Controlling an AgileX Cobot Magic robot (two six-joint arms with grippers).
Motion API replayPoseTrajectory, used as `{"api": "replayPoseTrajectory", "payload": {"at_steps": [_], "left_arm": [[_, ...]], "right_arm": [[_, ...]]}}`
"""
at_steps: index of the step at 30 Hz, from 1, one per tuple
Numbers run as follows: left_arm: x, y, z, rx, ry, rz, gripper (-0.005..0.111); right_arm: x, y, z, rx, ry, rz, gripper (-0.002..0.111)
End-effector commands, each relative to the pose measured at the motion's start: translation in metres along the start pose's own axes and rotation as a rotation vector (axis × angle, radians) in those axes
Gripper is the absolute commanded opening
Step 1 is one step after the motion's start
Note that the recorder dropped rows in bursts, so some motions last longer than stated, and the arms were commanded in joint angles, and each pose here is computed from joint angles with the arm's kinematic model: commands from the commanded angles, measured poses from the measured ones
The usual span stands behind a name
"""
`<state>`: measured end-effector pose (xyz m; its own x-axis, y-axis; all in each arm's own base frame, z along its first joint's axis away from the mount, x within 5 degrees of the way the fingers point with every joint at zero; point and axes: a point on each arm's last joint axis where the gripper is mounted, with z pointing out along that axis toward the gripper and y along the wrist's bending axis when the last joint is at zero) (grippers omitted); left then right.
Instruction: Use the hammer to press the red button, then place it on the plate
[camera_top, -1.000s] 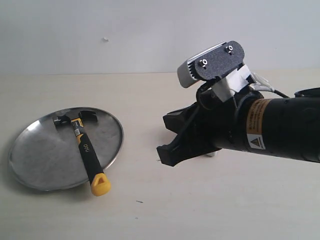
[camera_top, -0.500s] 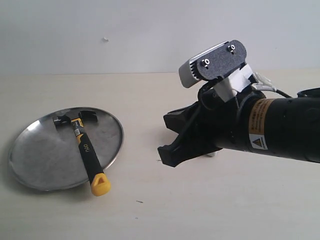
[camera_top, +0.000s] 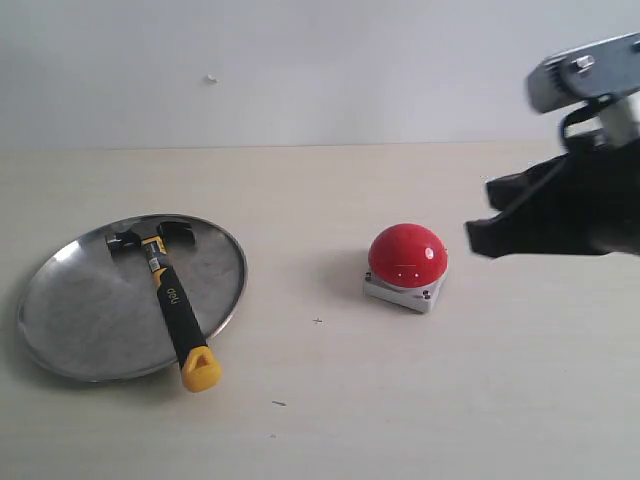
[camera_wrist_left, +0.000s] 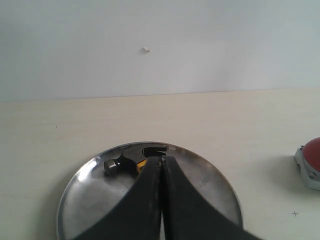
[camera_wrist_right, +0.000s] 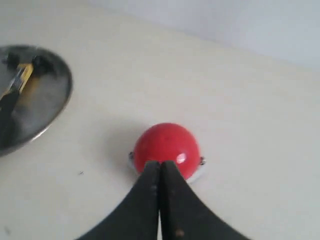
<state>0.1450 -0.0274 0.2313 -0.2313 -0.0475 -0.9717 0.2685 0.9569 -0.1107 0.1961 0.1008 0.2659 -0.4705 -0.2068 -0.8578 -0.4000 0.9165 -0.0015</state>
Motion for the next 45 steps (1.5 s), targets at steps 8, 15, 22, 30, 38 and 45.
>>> {"api": "replayPoseTrajectory", "payload": {"at_steps": [8, 15, 22, 30, 38, 45], "left_arm": [[0.001, 0.000, -0.001, -0.006, 0.002, 0.000, 0.000], [0.001, 0.000, -0.001, -0.006, 0.002, 0.000, 0.000], [0.001, 0.000, -0.001, -0.006, 0.002, 0.000, 0.000], [0.001, 0.000, -0.001, -0.006, 0.002, 0.000, 0.000], [0.001, 0.000, -0.001, -0.006, 0.002, 0.000, 0.000], [0.001, 0.000, -0.001, -0.006, 0.002, 0.000, 0.000]], "right_arm": [[0.067, -0.072, -0.108, 0.511, -0.380, 0.341, 0.000], [0.086, -0.065, -0.125, 0.576, -0.429, 0.337, 0.000], [0.096, -0.064, -0.129, 0.597, -0.389, 0.437, 0.000], [0.130, -0.045, -0.131, 0.562, -0.485, 0.310, 0.000], [0.152, -0.044, -0.112, 0.563, -0.383, 0.222, 0.000], [0.155, -0.044, -0.110, 0.561, -0.356, 0.231, 0.000]]}}
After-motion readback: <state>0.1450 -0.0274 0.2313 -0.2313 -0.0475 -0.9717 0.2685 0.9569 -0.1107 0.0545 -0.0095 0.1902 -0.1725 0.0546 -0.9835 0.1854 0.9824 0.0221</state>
